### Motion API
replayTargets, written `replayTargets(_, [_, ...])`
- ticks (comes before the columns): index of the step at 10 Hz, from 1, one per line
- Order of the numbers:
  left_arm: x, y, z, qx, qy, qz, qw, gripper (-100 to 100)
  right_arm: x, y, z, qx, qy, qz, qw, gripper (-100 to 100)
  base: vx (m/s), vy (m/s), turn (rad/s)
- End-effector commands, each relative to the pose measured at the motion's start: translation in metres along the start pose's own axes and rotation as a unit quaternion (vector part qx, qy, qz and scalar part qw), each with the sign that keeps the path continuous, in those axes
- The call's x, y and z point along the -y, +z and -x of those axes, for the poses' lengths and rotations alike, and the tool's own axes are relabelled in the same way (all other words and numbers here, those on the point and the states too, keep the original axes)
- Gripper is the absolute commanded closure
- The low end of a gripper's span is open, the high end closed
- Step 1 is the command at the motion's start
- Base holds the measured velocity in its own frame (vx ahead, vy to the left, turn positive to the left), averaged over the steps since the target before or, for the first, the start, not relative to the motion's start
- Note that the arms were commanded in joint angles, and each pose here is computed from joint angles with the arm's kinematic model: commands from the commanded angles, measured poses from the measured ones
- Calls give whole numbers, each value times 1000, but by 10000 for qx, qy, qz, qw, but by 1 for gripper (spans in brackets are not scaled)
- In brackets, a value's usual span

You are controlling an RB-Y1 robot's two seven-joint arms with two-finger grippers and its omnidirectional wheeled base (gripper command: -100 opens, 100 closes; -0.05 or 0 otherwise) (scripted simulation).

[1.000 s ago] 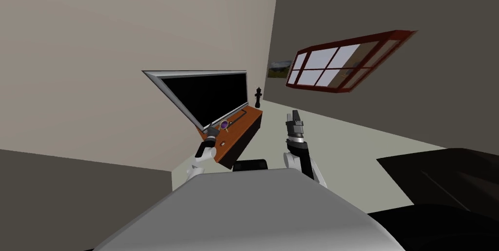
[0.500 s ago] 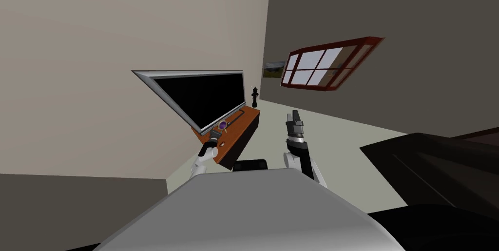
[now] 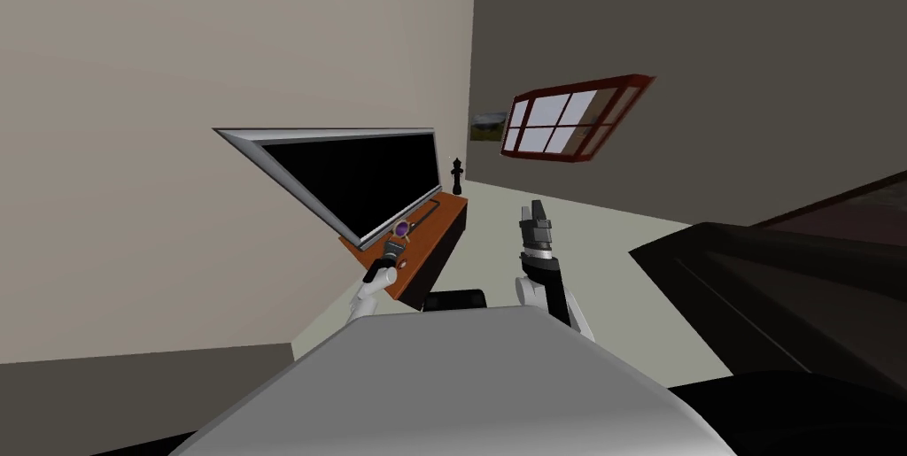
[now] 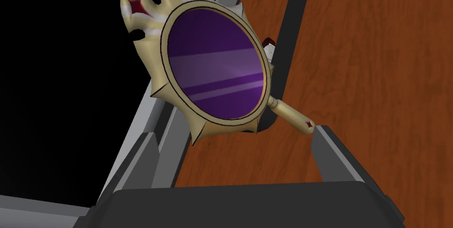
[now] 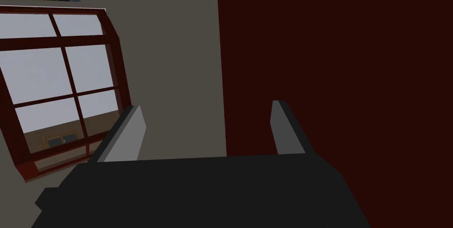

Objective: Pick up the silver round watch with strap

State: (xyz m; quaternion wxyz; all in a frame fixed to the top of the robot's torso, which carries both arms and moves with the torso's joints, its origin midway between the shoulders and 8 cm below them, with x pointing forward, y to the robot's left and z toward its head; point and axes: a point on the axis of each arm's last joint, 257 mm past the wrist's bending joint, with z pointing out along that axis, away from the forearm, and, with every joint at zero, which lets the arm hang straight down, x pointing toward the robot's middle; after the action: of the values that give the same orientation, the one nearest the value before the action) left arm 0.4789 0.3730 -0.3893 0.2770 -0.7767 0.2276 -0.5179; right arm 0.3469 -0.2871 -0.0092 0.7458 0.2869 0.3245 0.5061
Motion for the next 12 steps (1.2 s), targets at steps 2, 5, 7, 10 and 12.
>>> replayTargets(2, [-19, 3, 21, 272, -287, 216, 9990, -100, 0, 0, 0, 0, 0, 1, 10000, 0, -31, 41, -98])
replayTargets(5, [-33, 8, 39, 536, -740, 422, 9949, -100, 0, 0, 0, 0, 0, 0, 10000, 0, -28, 41, -120])
replayTargets(7, [-48, 6, 60, 802, -951, 582, 9905, -100, 0, 0, 0, 0, 0, 0, 10000, 0, -22, 42, -102])
replayTargets(10, [-58, 5, 75, 1001, -1154, 694, 9858, -100, 0, 0, 0, 0, 0, 0, 10000, 0, -26, 33, -82])
replayTargets(12, [-67, 4, 86, 1175, -1345, 784, 9808, -100, 0, 0, 0, 0, 0, 0, 10000, 0, -28, 32, -100])
